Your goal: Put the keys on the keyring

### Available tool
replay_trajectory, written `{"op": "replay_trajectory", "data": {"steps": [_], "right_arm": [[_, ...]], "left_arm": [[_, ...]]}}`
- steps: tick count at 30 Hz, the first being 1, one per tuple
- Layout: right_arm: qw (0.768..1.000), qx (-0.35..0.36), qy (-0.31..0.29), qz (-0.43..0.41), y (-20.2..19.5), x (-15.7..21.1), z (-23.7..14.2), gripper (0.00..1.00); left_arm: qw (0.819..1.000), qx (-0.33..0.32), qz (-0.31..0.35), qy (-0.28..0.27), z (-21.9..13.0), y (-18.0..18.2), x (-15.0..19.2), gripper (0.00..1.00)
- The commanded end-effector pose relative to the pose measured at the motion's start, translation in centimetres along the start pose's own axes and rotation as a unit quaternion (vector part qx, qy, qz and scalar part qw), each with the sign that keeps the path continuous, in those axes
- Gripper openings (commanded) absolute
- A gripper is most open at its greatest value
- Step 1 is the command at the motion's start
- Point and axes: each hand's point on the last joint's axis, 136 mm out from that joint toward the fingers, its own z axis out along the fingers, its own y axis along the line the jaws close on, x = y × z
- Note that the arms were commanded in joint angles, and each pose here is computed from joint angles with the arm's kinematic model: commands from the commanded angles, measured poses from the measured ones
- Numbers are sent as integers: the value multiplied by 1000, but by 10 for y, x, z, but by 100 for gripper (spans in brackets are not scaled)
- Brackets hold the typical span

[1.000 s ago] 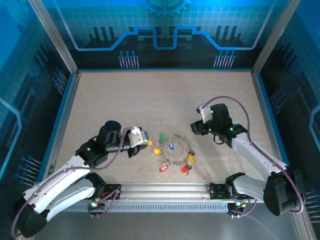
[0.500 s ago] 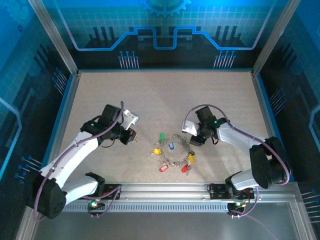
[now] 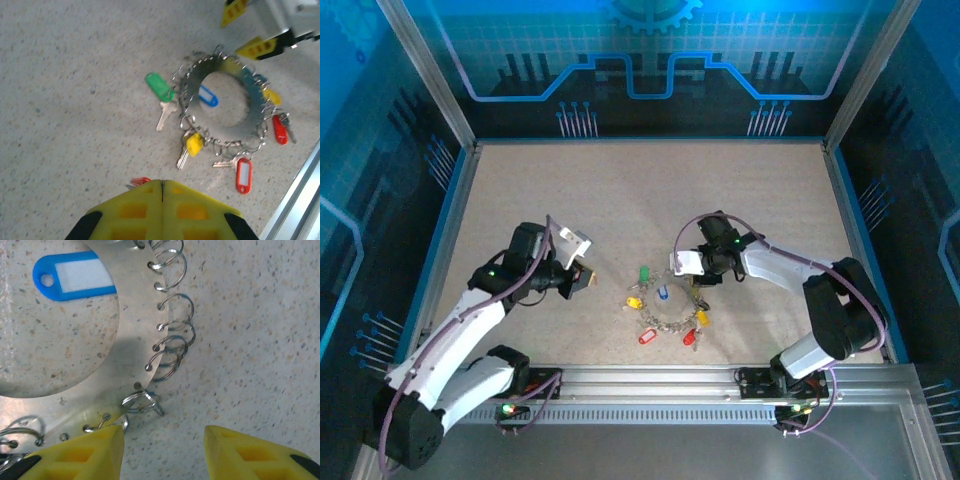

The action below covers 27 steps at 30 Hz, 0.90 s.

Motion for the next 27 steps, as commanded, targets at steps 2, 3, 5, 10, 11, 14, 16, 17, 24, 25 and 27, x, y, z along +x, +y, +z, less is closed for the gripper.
{"op": "replay_trajectory", "data": {"steps": [2, 3, 5, 10, 11, 14, 16, 17, 24, 25, 27], "right_arm": [[999, -25, -14, -35, -7, -7, 2, 40], [999, -35, -12, -35, -4, -5, 3, 40], [998, -47, -12, -34, -1, -3, 3, 40], [997, -67, -10, -34, 4, 1, 1, 41], [997, -71, -8, -34, 5, 2, 2, 41], [996, -80, -4, -39, 8, 5, 5, 41], [995, -86, -6, -40, 10, 5, 8, 40], [995, -89, -6, -40, 11, 5, 9, 40], [994, -92, -9, -49, 11, 1, 21, 34], [994, -94, -10, -49, 12, 0, 20, 34], [994, -94, -14, -47, 11, -2, 19, 33]], "left_arm": [[998, 31, 26, -43, -5, -12, -8, 0], [998, 32, 29, -45, -6, -13, -7, 0], [998, 35, 28, -45, -6, -14, -6, 0], [999, 35, 26, -32, -1, -12, -1, 0], [999, 33, 26, -26, 0, -11, 1, 0], [1000, 18, 21, 2, 5, -3, 8, 0], [1000, 0, 15, 23, 9, 5, 13, 0], [999, -7, 12, 32, 10, 9, 14, 0], [993, -34, -24, 109, 27, 29, 25, 0], [992, -38, -32, 120, 30, 32, 26, 0], [988, -45, -47, 141, 35, 37, 29, 0]]}}
